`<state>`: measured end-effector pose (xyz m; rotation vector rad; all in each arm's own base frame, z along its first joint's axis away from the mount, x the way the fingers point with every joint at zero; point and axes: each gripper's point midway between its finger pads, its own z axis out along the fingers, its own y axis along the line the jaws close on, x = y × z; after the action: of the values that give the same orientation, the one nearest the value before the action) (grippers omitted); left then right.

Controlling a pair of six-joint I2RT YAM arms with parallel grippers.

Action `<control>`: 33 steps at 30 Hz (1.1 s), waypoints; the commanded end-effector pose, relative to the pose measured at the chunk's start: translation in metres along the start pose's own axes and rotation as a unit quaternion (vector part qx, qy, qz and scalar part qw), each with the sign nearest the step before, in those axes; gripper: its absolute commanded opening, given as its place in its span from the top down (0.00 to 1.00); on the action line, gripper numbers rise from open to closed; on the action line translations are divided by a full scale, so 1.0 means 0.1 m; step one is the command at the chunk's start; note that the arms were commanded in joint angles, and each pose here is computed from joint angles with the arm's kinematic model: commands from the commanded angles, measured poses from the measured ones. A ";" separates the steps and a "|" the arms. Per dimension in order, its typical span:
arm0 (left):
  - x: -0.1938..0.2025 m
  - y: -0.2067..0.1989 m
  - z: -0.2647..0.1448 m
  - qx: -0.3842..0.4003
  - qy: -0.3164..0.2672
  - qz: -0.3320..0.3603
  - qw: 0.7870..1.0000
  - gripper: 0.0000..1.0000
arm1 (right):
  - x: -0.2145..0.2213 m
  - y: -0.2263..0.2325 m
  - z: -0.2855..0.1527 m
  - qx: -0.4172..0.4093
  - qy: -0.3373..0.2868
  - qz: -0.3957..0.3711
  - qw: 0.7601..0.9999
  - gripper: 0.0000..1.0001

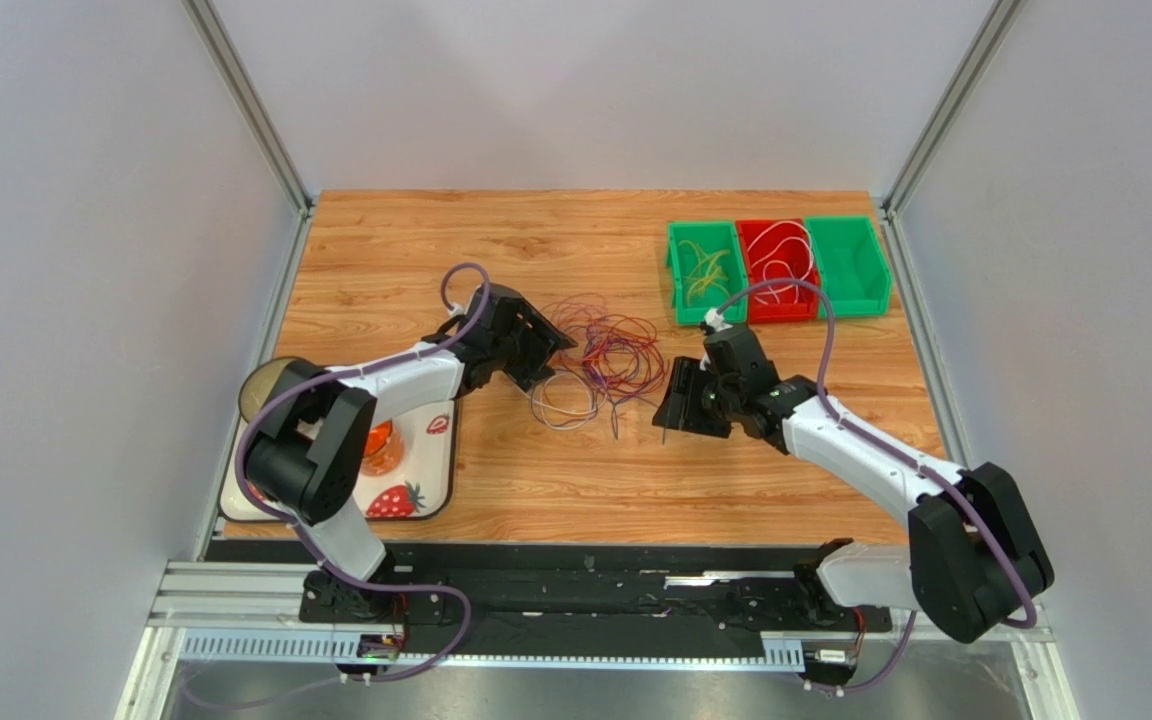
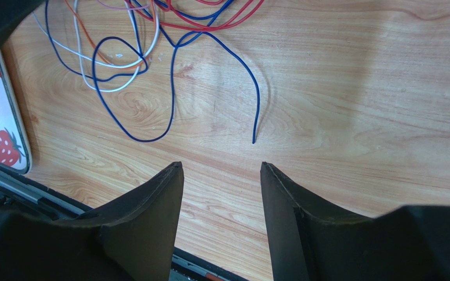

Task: Untangle the cables
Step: Untie the cable.

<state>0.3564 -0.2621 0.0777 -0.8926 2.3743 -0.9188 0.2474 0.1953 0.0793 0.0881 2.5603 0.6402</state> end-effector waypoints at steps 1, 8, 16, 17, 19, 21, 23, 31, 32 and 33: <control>-0.10 -0.27 -0.02 0.043 -0.020 -0.050 0.998 0.30 | -0.05 0.04 0.11 -0.014 -0.020 -0.001 1.000 0.46; -0.05 -0.19 0.12 0.020 -0.003 -0.058 0.998 0.33 | -0.01 0.01 0.18 -0.014 -0.017 -0.003 1.000 0.46; -0.04 -0.19 0.11 0.012 0.000 -0.059 0.998 0.34 | 0.00 0.01 0.24 -0.016 -0.010 -0.006 1.000 0.46; -0.04 -0.20 0.10 0.013 0.000 -0.058 0.998 0.34 | 0.02 0.01 0.25 -0.015 -0.006 -0.007 1.000 0.46; -0.07 -0.22 0.07 0.016 -0.007 -0.054 0.998 0.35 | 0.02 0.01 0.25 -0.015 -0.005 -0.007 1.000 0.46; -0.07 -0.14 0.08 -0.001 -0.009 -0.055 0.998 0.35 | 0.02 0.01 0.26 -0.014 -0.005 -0.007 1.000 0.46; -0.06 -0.12 0.10 -0.005 -0.008 -0.055 0.998 0.35 | 0.02 0.00 0.26 -0.014 -0.004 -0.007 1.000 0.46; -0.02 -0.06 0.21 -0.009 0.002 -0.056 0.998 0.61 | 0.02 0.01 0.27 -0.013 -0.004 -0.007 1.000 0.46; -0.02 -0.06 0.21 -0.010 0.002 -0.055 0.998 0.66 | 0.03 0.00 0.28 -0.013 -0.002 -0.007 1.000 0.46; -0.03 -0.07 0.21 -0.009 0.001 -0.053 0.999 0.70 | 0.02 0.00 0.28 -0.013 -0.003 -0.006 1.000 0.46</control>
<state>0.3617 -0.2652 0.0541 -1.0625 2.3929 -0.8975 0.2488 0.1996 0.0486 0.0819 2.5926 0.6358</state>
